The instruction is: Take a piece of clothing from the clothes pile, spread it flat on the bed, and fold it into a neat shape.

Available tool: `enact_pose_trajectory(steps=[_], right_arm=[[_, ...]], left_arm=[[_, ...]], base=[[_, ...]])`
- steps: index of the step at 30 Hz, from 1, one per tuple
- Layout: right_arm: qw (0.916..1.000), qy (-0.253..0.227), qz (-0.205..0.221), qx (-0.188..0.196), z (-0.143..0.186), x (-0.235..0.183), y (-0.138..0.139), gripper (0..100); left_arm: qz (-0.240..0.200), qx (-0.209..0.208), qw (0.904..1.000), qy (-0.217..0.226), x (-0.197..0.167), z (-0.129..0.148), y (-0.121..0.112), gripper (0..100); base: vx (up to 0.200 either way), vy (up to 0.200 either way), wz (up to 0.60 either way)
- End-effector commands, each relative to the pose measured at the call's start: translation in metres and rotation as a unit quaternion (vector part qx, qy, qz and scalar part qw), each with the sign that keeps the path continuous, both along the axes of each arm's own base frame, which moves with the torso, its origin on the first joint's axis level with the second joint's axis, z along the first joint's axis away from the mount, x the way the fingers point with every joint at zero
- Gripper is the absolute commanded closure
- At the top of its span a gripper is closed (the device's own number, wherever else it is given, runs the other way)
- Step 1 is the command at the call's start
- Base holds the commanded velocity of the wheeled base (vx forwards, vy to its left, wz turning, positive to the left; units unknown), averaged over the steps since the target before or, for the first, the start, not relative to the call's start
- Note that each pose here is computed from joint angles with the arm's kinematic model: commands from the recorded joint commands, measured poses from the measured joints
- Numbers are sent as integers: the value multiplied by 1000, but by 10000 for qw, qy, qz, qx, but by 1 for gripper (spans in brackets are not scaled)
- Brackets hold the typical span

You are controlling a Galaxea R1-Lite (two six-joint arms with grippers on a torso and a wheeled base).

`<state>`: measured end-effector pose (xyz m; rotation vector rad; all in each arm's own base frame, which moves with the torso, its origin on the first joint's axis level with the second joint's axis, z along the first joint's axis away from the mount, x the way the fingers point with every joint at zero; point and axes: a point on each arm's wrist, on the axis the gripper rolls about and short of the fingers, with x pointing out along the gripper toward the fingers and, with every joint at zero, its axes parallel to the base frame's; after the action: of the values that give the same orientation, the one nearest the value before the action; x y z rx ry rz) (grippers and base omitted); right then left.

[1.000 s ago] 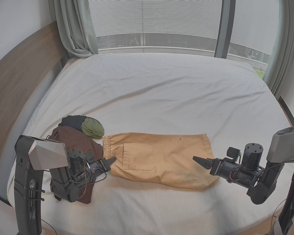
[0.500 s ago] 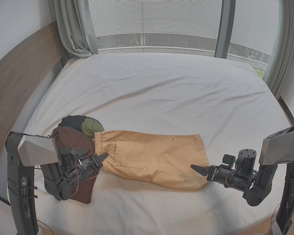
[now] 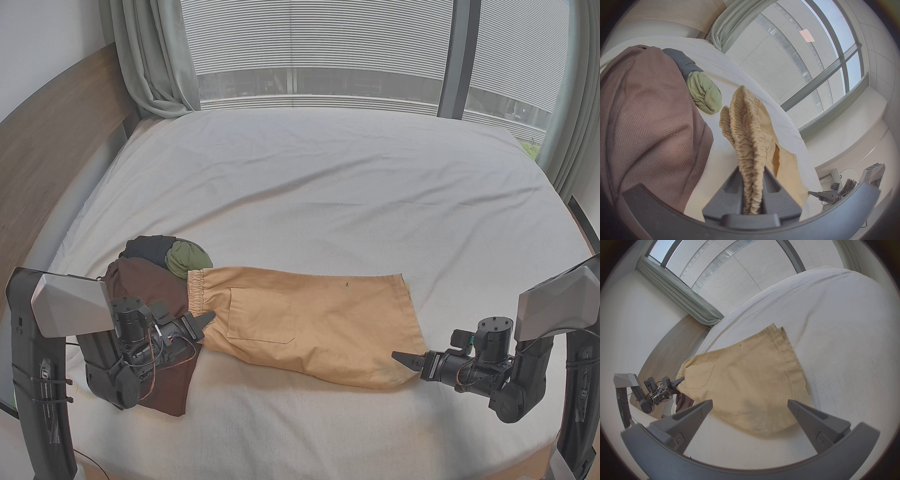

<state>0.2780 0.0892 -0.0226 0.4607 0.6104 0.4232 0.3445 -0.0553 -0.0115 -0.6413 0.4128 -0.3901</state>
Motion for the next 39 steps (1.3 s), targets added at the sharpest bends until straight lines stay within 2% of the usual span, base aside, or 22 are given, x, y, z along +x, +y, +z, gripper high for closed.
enact_pose_trajectory(steps=[1, 9, 15, 21, 25, 27, 39], right_arm=[[9997, 246, -42, -69, -14, -2, -4, 0], [9988, 463, -76, -137, -28, -2, -6, 0], [9990, 415, -65, -117, -25, -1, -5, 0], [9999, 128, -33, -21, -6, -2, -3, 0], [10000, -4, -25, 18, 3, -1, -2, 0], [10000, -78, -25, 39, 7, -1, -2, 0], [9994, -329, -28, 141, 23, 0, -2, 0]], left_arm=[[48, -2, 10000, -3, 0, 1, 3, 100], [110, -4, 9999, -18, 0, 2, 8, 100], [97, -17, 9999, -37, -2, 6, 8, 100], [-177, -34, 9998, -35, -13, 15, 8, 100], [-442, 220, 9986, -179, -19, 19, 8, 100], [-609, 451, 9965, -363, -19, 22, 5, 100], [-985, 458, 9926, -534, -14, 25, -25, 100]], base=[[0, 0, 0], [0, 0, 0], [0, 0, 0], [0, 0, 0], [0, 0, 0], [0, 0, 0], [0, 0, 0]])
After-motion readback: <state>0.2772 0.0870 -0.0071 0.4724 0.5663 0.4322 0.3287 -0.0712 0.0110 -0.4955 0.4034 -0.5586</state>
